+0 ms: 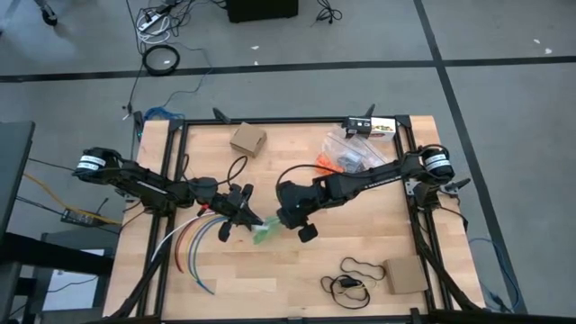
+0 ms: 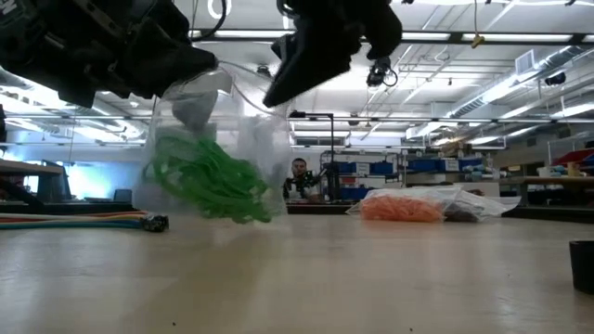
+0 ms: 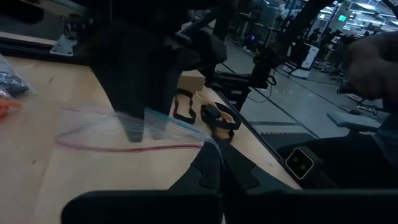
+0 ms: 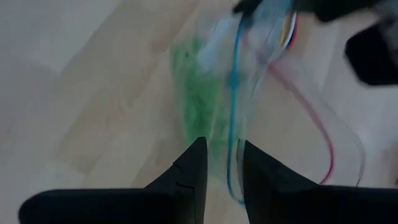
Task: Sort rubber bands
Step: Close the transparent zip bag
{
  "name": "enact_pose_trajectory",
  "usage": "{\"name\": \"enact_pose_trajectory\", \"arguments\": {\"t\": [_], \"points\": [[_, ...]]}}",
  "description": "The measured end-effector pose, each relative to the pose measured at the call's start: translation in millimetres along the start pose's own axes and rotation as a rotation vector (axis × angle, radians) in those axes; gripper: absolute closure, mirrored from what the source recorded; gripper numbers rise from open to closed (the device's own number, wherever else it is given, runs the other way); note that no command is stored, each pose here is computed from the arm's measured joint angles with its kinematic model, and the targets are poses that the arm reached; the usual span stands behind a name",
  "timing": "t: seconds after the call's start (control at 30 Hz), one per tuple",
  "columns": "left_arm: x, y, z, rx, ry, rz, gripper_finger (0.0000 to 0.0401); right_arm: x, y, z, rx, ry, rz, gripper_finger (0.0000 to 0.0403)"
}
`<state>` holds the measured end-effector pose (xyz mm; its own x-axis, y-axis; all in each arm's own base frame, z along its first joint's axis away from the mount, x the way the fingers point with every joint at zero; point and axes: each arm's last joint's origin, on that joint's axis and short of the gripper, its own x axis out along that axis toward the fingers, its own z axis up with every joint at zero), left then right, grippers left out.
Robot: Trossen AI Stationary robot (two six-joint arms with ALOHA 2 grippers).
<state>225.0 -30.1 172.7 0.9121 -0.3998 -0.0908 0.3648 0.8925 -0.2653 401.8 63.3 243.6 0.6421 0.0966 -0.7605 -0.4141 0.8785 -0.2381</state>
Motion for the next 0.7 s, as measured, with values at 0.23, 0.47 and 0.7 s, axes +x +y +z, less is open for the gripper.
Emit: {"name": "enact_pose_trajectory", "arguments": {"t": [0.23,0.47,0.7], "points": [[0,0,0,0.0,0.001,-0.002,0.0401,0,3,-7,-0.023,0.1,-0.028,0.0376],[0,0,-2,-0.012,0.019,-0.014,0.0401,-11,8,3,-0.083,0.141,-0.045,0.04],[0,0,-3,-0.019,0.034,-0.009,0.0401,-38,7,28,-0.103,0.15,-0.057,0.0401]]}}
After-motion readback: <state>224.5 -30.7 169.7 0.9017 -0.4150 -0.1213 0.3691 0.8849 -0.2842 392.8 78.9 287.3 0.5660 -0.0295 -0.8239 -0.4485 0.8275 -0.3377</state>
